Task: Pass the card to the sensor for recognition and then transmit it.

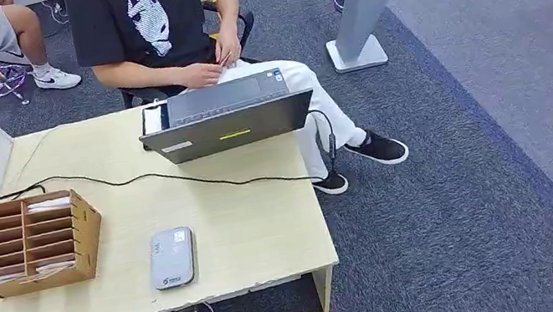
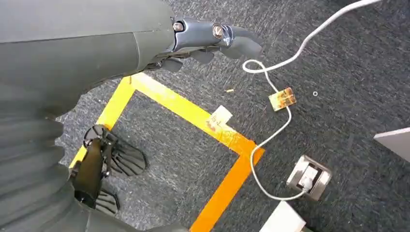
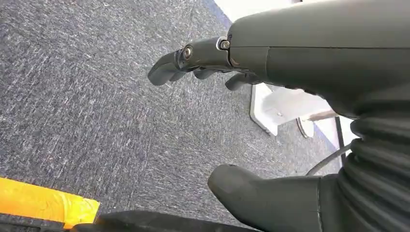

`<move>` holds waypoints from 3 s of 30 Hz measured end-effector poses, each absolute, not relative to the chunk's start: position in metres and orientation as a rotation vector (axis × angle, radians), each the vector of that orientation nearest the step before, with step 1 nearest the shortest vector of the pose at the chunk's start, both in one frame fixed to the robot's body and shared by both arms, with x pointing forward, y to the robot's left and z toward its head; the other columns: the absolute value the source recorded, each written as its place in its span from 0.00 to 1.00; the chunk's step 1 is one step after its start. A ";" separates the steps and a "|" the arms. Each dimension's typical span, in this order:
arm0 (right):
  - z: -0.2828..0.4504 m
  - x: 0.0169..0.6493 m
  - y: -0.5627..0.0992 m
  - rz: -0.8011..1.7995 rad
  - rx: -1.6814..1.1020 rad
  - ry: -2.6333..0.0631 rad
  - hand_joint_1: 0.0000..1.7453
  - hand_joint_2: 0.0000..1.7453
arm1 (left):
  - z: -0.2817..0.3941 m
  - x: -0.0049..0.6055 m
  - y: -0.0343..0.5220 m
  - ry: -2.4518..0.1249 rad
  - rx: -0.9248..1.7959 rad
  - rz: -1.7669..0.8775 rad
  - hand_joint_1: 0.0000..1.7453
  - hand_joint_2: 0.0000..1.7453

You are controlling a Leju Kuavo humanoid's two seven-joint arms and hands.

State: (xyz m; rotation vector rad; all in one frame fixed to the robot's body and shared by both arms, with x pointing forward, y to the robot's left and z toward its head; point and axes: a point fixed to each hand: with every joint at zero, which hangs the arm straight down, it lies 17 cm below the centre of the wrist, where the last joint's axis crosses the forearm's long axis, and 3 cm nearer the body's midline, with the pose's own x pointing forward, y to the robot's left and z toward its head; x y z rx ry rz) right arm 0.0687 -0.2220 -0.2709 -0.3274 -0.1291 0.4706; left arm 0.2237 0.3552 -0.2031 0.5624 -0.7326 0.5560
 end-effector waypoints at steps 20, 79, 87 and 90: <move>-0.271 0.069 -0.223 0.514 -0.339 -0.129 0.00 1.00 | -0.173 0.236 0.305 -0.918 0.495 0.475 0.00 1.00; -0.270 0.080 -0.221 0.595 -0.326 -0.144 0.00 1.00 | 0.170 0.341 0.352 -1.824 0.661 0.276 0.00 1.00; -0.269 0.094 -0.222 0.604 -0.316 -0.161 0.00 1.00 | 0.192 0.415 0.361 -1.869 0.599 0.124 0.00 1.00; -0.269 0.097 -0.223 0.605 -0.315 -0.163 0.00 1.00 | 0.188 0.432 0.367 -1.855 0.612 0.089 0.00 1.00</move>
